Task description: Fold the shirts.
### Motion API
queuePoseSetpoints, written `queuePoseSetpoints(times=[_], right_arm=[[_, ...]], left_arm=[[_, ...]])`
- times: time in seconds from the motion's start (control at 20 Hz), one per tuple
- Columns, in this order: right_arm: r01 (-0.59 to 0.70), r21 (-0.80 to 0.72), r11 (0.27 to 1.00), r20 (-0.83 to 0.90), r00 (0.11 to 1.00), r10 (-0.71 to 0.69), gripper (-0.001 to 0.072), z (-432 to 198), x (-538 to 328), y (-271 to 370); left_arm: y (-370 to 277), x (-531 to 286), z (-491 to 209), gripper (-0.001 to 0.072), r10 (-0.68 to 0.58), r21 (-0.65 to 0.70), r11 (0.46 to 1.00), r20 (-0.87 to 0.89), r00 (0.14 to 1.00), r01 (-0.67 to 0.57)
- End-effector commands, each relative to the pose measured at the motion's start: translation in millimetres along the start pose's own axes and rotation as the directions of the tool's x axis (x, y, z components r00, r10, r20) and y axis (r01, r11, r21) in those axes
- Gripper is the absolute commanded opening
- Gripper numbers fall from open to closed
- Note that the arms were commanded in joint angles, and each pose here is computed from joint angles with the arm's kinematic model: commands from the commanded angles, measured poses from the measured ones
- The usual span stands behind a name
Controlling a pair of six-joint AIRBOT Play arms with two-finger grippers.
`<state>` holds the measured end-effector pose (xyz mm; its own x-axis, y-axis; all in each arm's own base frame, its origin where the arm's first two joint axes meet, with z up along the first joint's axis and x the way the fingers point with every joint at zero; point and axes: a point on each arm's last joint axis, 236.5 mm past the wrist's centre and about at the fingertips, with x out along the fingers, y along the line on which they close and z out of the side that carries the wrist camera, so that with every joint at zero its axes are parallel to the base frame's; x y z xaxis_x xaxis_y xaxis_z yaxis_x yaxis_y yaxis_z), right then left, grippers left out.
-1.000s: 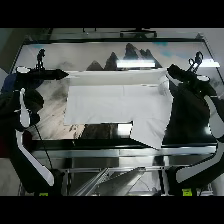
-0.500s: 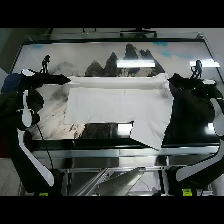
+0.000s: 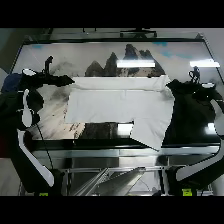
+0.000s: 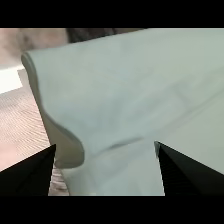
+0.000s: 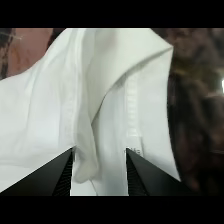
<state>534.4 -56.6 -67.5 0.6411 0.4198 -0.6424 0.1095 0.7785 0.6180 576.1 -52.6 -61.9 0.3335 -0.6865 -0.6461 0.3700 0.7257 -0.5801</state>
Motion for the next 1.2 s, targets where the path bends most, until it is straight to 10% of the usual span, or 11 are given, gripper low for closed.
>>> queuePoseSetpoints(times=[0.0,0.4,0.85,0.9,1.05,1.15], right_arm=[[-0.024,-0.039,0.999,-0.012,1.000,0.023,0.0377,7,-36,15],[0.002,0.040,0.999,-0.200,0.980,0.006,0.0374,-53,-136,42],[0.074,0.215,0.974,-0.090,0.994,-0.056,0.0375,-110,-210,25],[0.093,0.259,0.962,-0.090,0.993,-0.072,0.0395,-121,-218,16],[0.192,0.370,0.909,-0.202,0.972,-0.123,0.0557,-173,-223,-11],[0.214,0.395,0.893,-0.290,0.952,-0.100,0.0557,-210,-211,-14]], left_arm=[[-2,-39,-2,0.0699,0.024,-0.078,0.997,-0.060,0.998,-0.029],[-21,-81,-144,0.0697,-0.077,-0.373,0.925,-0.381,0.921,-0.077],[-72,-37,-225,0.0688,-0.201,-0.399,0.916,-0.544,0.815,-0.040],[-78,-34,-230,0.0650,-0.215,-0.402,0.915,-0.558,0.802,-0.034],[-87,-28,-235,0.0084,-0.227,-0.397,0.918,-0.574,0.787,-0.024],[-88,-26,-225,-0.0001,-0.208,-0.369,0.929,-0.568,0.796,-0.020]])
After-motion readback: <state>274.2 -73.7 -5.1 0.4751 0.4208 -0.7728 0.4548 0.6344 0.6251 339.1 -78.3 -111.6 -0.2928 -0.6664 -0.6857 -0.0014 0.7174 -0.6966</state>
